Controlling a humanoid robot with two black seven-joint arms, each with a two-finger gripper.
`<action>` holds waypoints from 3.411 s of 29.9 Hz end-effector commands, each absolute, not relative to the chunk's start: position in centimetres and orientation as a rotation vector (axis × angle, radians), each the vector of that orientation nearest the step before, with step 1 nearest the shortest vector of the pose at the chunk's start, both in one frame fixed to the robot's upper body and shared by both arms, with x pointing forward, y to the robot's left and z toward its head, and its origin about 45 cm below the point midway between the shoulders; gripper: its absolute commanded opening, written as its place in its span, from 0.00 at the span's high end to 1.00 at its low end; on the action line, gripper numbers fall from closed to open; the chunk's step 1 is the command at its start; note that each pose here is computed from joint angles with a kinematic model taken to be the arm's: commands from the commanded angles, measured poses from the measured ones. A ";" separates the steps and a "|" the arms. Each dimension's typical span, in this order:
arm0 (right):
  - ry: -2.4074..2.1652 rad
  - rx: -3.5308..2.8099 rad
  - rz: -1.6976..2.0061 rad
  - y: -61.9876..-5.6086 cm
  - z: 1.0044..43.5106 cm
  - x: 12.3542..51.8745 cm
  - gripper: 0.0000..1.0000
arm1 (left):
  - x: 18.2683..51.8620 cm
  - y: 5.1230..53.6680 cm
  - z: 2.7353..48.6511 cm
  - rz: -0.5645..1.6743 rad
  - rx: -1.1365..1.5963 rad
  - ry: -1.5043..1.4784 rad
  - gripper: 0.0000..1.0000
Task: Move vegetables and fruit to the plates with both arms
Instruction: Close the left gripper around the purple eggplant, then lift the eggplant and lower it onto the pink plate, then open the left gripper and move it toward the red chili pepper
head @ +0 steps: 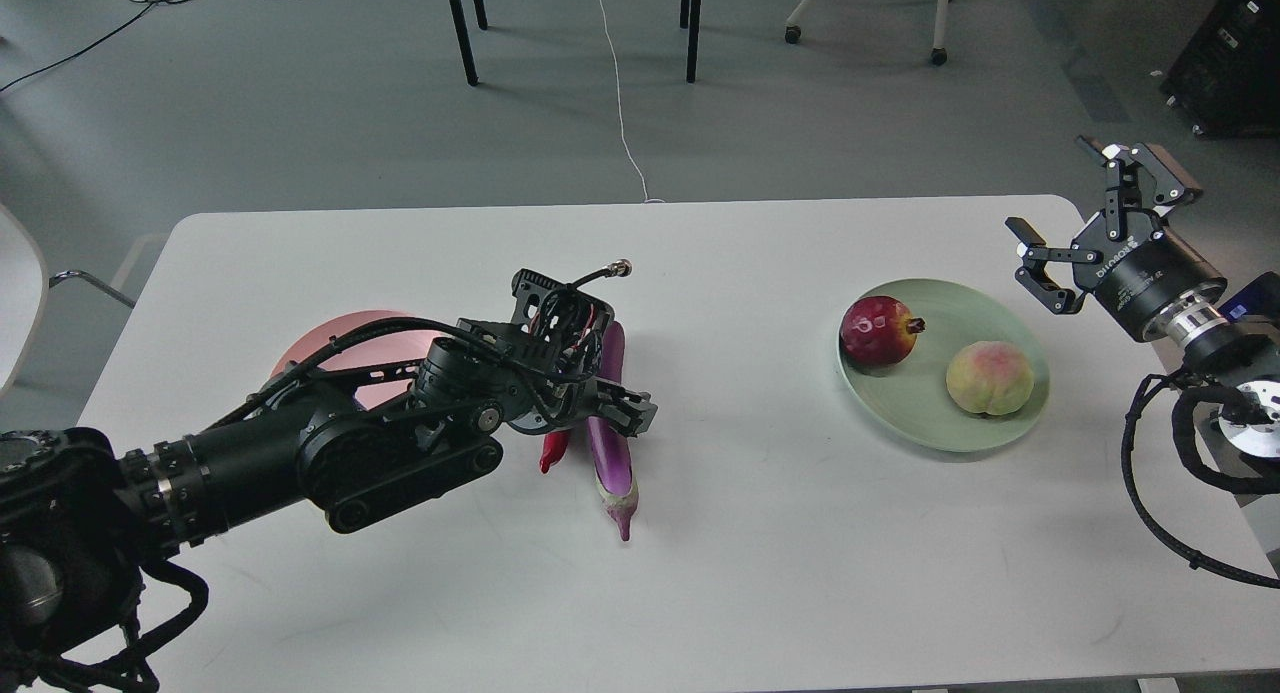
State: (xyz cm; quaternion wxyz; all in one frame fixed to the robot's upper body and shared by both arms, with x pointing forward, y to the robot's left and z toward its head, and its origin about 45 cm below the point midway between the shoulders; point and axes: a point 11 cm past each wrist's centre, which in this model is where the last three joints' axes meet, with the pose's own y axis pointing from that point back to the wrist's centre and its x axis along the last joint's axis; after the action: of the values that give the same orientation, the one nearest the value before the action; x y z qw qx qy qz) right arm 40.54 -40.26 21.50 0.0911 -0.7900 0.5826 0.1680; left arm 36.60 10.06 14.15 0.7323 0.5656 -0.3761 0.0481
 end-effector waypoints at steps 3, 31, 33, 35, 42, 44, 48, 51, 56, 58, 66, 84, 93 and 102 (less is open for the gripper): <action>1.733 -2.347 0.498 -40.3 21.5 40.5 0.03 | 36.8 10.3 14.1 0.111 1.256 -0.827 0.67; 1.731 -2.348 0.511 -40.0 21.0 40.5 0.03 | 42.3 14.8 27.7 0.323 1.146 -0.814 0.76; 1.729 -2.348 0.512 -39.9 21.0 40.5 0.03 | 42.2 18.5 28.1 0.351 1.192 -0.809 0.76; 1.722 -2.350 0.518 -39.6 20.9 40.5 0.03 | 41.8 21.8 28.1 0.373 1.243 -0.796 0.76; 1.712 -2.353 0.522 -39.3 20.8 40.6 0.03 | 38.9 30.4 24.1 0.293 1.408 -0.815 0.76; 1.714 -2.354 0.525 -39.3 20.7 40.6 0.03 | 38.1 31.8 23.0 0.255 1.438 -0.827 0.76; 1.716 -2.354 0.524 -39.3 20.7 40.6 0.03 | 37.4 33.1 22.3 0.245 1.460 -0.803 0.76; 1.714 -2.355 0.526 -39.3 20.6 40.6 0.03 | 36.4 33.7 20.8 0.226 1.472 -0.765 0.76; 1.710 -2.357 0.531 -39.0 20.5 40.6 0.03 | 36.2 34.4 19.9 0.225 1.487 -0.736 0.74; 1.710 -2.359 0.532 -39.0 20.5 40.6 0.03 | 36.2 34.7 19.6 0.229 1.493 -0.727 0.73; 1.713 -2.360 0.541 -39.0 20.2 40.4 0.03 | 36.5 36.5 19.1 0.253 1.535 -0.690 0.67; 1.712 -2.360 0.539 -39.0 20.2 40.4 0.03 | 38.1 34.9 21.5 0.284 1.464 -0.743 0.03; 1.713 -2.360 0.541 -39.0 20.2 40.4 0.03 | 39.3 21.6 23.8 0.232 1.174 -0.825 0.02; 1.714 -2.361 0.540 -39.2 20.2 40.3 0.03 | 38.5 15.1 19.4 0.156 1.156 -0.789 0.02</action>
State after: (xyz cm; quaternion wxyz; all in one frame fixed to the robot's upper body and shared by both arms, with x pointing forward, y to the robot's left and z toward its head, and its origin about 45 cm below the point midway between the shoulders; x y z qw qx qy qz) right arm 40.36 -38.99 20.22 0.0879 -0.7934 0.5742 0.1817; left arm 38.74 15.77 21.15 0.7591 0.5256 -0.3756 0.0798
